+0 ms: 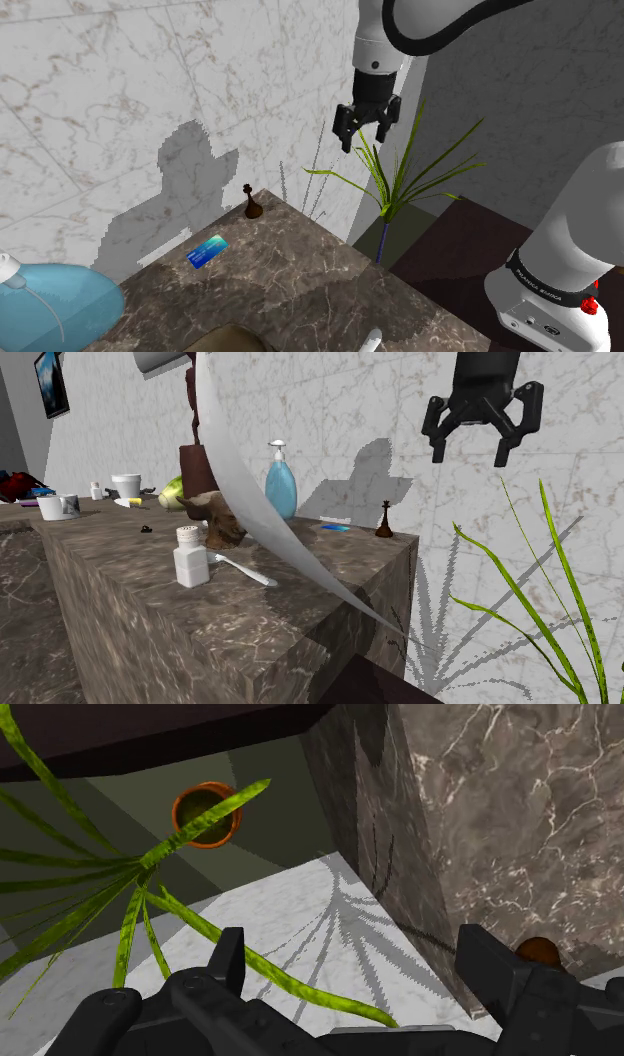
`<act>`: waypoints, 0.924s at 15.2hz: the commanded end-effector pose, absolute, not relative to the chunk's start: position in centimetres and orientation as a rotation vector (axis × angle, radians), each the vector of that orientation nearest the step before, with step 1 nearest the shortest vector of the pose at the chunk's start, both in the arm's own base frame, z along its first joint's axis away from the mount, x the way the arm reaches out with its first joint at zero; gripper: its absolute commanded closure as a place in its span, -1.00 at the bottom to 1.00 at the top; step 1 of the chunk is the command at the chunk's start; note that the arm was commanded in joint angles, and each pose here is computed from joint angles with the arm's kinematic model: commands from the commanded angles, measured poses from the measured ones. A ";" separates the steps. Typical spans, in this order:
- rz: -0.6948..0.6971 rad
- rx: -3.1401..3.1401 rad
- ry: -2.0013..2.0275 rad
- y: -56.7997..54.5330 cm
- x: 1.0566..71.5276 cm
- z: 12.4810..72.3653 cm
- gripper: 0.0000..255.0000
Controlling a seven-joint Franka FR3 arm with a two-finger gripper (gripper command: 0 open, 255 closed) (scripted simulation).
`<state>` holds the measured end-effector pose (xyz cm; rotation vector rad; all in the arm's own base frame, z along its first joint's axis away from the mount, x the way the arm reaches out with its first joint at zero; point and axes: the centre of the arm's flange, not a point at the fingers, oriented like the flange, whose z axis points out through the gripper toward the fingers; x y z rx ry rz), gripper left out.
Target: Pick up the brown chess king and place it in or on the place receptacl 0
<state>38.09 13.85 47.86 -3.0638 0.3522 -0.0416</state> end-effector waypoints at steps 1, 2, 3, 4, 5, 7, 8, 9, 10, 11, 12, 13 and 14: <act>-0.063 -3.055 0.368 16.3 39.2 46.7 -1.00; -0.072 -3.052 0.376 17.3 39.9 46.2 -1.00; -0.082 -3.049 0.383 18.3 40.5 45.8 -1.00; -0.092 -3.045 0.390 19.3 41.1 45.3 -1.00; -0.101 -3.042 0.398 20.2 41.8 44.9 -1.00; -0.120 -3.035 0.413 22.2 43.1 44.0 -1.00; -0.130 -3.032 0.420 23.1 43.8 43.6 -1.00; -0.140 -3.029 0.427 24.1 44.5 43.2 -1.00; -0.149 -3.025 0.435 25.1 45.2 42.7 -1.00; -0.159 -3.021 0.442 26.0 45.8 42.3 -1.00; -0.168 -3.018 0.449 27.0 46.6 41.9 -1.00; -0.178 -3.014 0.457 27.9 47.3 41.5 -1.00; -0.187 -3.010 0.464 28.9 48.0 41.1 -1.00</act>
